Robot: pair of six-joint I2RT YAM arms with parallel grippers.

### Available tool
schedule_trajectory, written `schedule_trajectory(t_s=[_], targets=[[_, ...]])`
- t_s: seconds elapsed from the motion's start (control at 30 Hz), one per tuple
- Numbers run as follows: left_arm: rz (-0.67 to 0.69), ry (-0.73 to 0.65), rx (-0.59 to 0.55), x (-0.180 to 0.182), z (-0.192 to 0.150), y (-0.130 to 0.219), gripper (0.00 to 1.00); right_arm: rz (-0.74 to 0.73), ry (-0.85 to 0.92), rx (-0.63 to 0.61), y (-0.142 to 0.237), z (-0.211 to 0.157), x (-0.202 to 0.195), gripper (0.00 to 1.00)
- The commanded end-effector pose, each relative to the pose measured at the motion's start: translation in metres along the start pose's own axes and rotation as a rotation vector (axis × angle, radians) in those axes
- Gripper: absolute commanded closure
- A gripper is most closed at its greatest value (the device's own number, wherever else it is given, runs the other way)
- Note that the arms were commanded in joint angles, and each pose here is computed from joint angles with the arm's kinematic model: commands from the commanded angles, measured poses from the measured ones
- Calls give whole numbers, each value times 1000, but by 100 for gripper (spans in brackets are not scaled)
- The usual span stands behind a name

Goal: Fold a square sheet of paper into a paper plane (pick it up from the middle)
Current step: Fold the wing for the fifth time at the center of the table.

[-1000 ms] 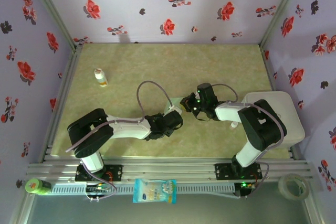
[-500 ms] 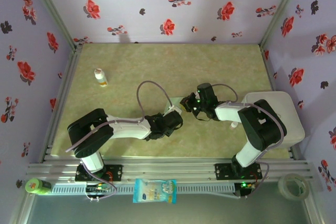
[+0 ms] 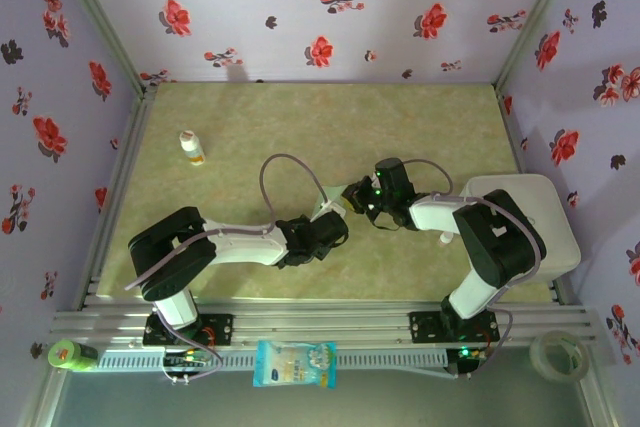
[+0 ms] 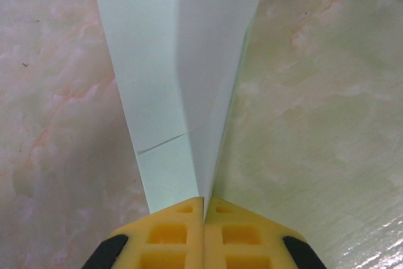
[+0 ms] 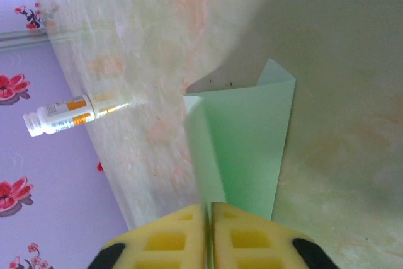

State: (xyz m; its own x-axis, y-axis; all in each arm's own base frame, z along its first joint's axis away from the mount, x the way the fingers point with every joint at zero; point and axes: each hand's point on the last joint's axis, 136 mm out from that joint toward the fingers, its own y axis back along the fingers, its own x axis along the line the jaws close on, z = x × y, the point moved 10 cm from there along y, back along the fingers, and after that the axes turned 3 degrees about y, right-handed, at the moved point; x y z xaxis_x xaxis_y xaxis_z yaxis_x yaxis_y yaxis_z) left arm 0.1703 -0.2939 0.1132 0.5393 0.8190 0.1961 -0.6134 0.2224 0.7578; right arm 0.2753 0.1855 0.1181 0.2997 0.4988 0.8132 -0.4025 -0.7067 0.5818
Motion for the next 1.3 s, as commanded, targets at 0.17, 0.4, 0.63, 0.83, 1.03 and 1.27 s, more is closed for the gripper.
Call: schedule_trajectory(t_s=[0.17, 0.4, 0.63, 0.83, 1.03, 1.27], targets=[[-211, 176, -8, 14, 13, 9, 100, -137, 101, -59, 25, 3, 0, 70], [-375, 313, -4, 29, 19, 6, 100, -217, 182, -126, 54, 5, 4, 64], [-428, 368, 26, 36, 17, -3, 100, -195, 195, -139, 61, 3, 4, 63], [-470, 398, 40, 37, 14, -9, 100, -154, 200, -120, 60, 0, 3, 62], [-494, 399, 49, 36, 16, -13, 100, -118, 167, -53, 48, -2, -4, 62], [-491, 358, 58, 36, 17, -12, 100, -83, 150, -28, 43, -1, 2, 62]])
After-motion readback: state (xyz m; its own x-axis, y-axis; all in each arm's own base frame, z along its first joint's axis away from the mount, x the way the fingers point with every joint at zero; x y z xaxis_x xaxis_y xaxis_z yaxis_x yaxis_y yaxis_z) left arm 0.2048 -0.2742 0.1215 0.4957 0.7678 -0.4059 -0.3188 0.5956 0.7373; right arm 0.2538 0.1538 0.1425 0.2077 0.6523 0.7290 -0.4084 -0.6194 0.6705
